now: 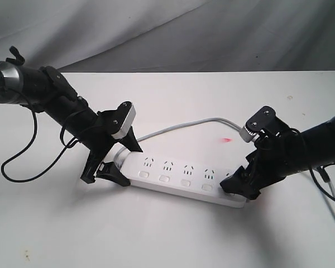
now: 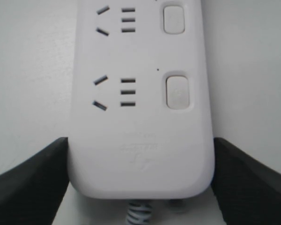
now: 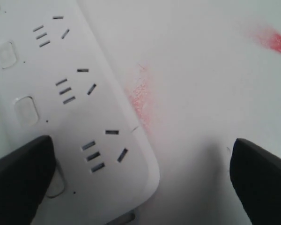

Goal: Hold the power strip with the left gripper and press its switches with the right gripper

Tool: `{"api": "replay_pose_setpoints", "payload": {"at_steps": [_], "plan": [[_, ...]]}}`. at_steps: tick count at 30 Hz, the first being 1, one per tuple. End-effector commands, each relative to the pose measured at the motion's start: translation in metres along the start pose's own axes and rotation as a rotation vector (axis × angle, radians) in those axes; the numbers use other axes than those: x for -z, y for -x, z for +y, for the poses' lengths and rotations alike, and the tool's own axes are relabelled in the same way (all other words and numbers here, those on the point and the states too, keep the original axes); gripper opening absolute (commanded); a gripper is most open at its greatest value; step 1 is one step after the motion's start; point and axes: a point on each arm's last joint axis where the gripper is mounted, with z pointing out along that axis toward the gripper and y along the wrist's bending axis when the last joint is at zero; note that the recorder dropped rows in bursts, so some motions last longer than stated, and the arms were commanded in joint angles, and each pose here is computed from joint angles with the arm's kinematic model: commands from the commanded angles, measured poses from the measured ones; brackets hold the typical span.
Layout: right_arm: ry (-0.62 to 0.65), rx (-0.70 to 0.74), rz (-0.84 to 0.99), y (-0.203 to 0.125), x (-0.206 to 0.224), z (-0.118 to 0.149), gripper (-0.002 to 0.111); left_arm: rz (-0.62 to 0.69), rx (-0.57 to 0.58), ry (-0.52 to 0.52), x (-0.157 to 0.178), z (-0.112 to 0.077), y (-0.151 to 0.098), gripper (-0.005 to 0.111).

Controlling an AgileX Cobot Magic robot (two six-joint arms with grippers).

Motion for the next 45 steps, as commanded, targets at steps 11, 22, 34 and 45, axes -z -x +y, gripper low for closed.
{"api": "replay_pose_setpoints", "payload": {"at_steps": [11,22,34,45], "plan": [[-0.15,0.132,-0.096,0.014,0.027,-0.002,0.091,-0.01,-0.002,0.001,0.001,0.001,0.003,0.036],[-0.328,0.129,-0.485,0.062,0.134,0.03,0.091,-0.01,-0.002,0.001,0.001,0.001,0.003,0.036],[-0.385,0.163,-0.609,0.052,0.176,0.061,0.091,-0.01,-0.002,0.001,0.001,0.001,0.003,0.036],[-0.323,0.081,-0.75,0.051,0.206,0.086,0.056,-0.01,-0.002,0.001,0.001,0.001,0.003,0.036]]}}
